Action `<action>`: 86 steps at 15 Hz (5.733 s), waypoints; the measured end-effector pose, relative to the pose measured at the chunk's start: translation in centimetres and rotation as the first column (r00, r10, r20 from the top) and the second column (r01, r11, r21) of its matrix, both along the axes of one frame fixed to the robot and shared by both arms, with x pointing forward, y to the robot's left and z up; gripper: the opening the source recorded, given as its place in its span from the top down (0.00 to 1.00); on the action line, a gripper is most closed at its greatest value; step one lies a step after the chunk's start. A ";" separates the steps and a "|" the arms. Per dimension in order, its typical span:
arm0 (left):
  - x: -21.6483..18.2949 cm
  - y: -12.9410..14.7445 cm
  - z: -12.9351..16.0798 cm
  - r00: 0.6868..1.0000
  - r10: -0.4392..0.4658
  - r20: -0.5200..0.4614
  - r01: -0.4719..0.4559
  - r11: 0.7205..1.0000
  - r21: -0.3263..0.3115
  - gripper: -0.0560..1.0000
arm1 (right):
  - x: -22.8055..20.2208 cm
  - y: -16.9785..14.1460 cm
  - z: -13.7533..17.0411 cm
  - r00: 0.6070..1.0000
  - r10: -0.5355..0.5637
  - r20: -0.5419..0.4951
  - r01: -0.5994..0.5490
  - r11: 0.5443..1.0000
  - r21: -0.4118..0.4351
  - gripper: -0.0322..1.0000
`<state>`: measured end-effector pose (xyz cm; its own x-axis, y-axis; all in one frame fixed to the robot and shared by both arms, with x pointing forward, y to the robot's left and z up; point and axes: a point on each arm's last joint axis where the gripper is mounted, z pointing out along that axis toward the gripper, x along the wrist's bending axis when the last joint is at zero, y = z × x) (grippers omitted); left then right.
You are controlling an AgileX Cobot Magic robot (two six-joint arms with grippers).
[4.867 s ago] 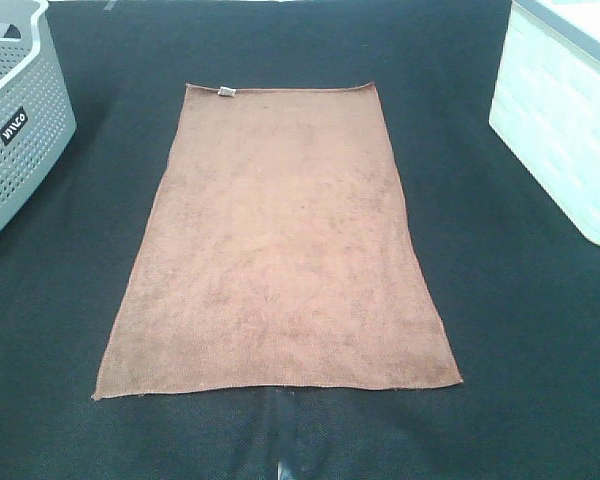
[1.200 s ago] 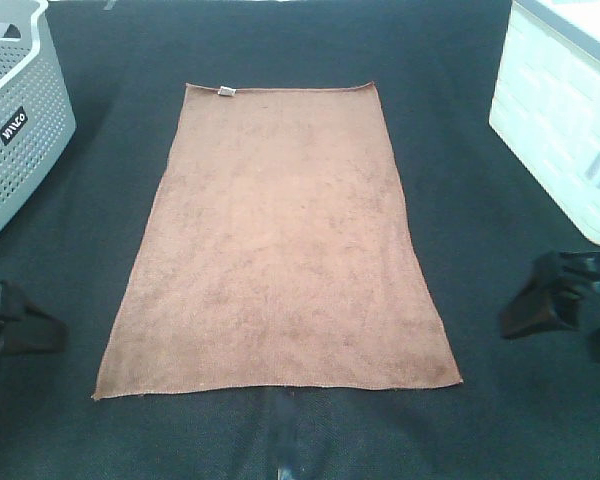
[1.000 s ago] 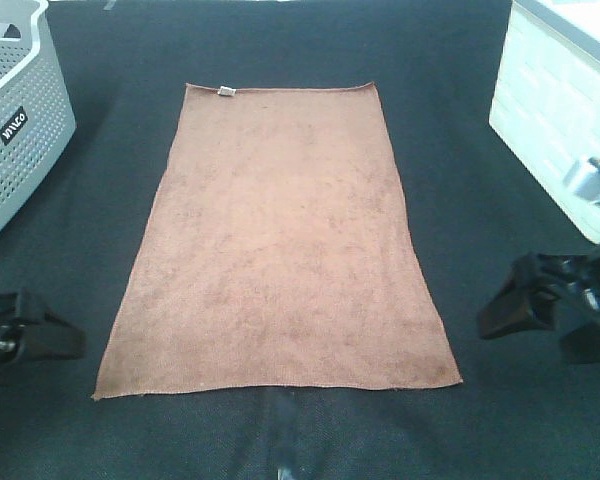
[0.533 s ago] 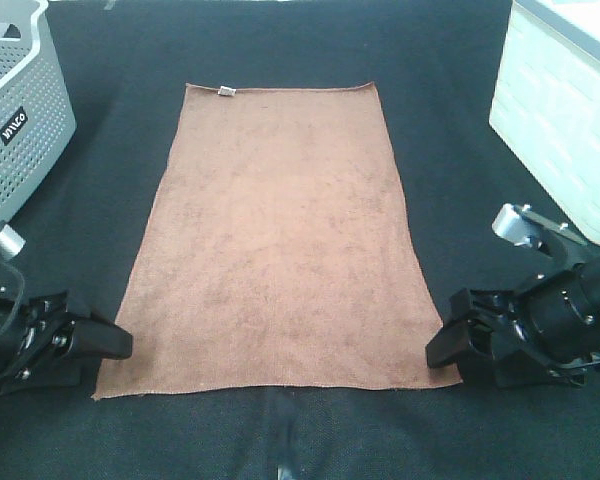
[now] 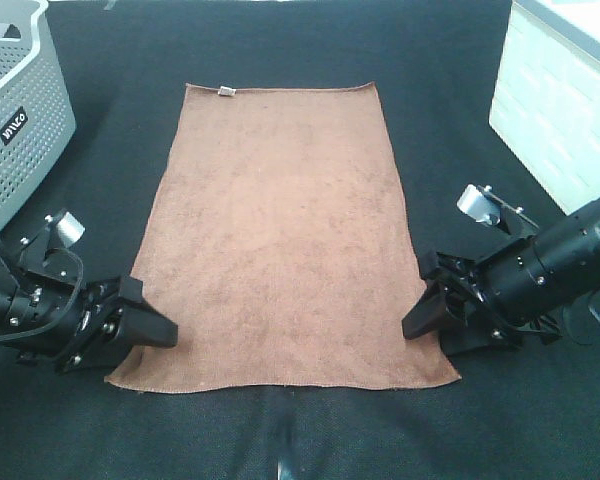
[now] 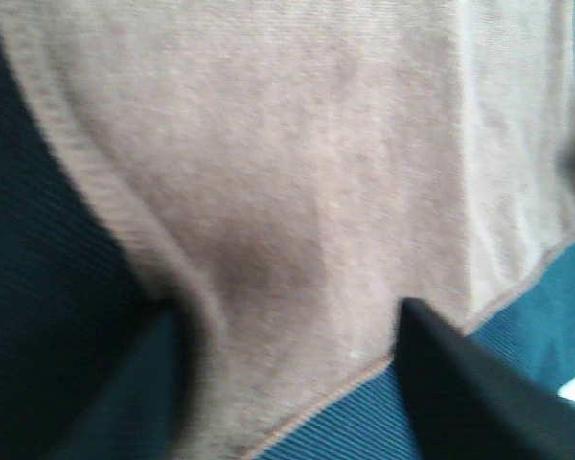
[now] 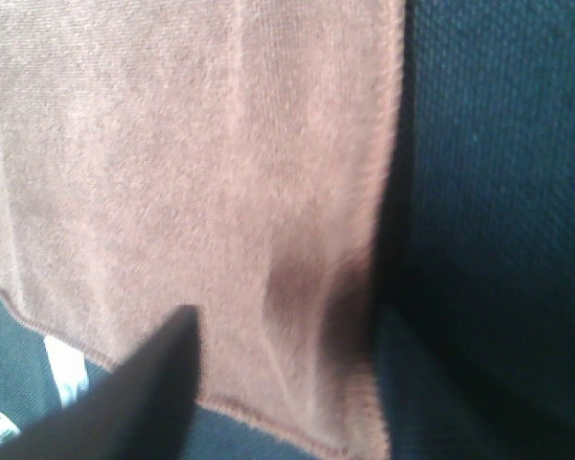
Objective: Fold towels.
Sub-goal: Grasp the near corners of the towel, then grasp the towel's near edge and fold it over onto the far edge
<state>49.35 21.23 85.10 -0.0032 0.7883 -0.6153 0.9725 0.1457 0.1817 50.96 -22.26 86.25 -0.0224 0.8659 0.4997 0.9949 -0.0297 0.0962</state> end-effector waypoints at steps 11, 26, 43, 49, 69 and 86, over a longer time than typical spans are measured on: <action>-0.1 0.6 1.0 0.999 -0.039 -0.006 0.039 0.997 0.060 0.95 | 0.3 0.2 1.9 1.000 -0.014 0.020 0.014 1.000 0.020 0.97; -8.8 1.9 3.2 0.989 -0.085 -0.121 0.096 0.991 0.094 0.95 | -8.6 -1.0 2.4 0.987 0.007 -0.158 -0.010 1.000 -0.018 0.97; 15.0 0.2 9.5 0.908 -0.002 0.419 -0.076 0.983 0.169 0.95 | 16.3 1.6 10.5 0.946 0.036 0.323 -0.028 0.999 -0.031 0.97; 23.2 -0.7 8.5 0.842 0.002 0.540 -0.107 0.981 0.164 0.95 | 24.2 2.2 8.4 0.911 0.037 0.411 -0.015 0.998 -0.056 0.97; 30.4 -0.4 3.5 0.755 0.022 0.656 -0.206 0.957 0.206 0.20 | 29.7 2.6 2.1 0.847 -0.021 0.532 0.052 0.998 -0.043 0.25; 22.9 2.6 4.9 0.993 -0.036 0.116 0.023 0.994 0.109 0.26 | 23.8 1.5 10.6 0.978 0.106 0.182 -0.072 0.981 -0.182 0.24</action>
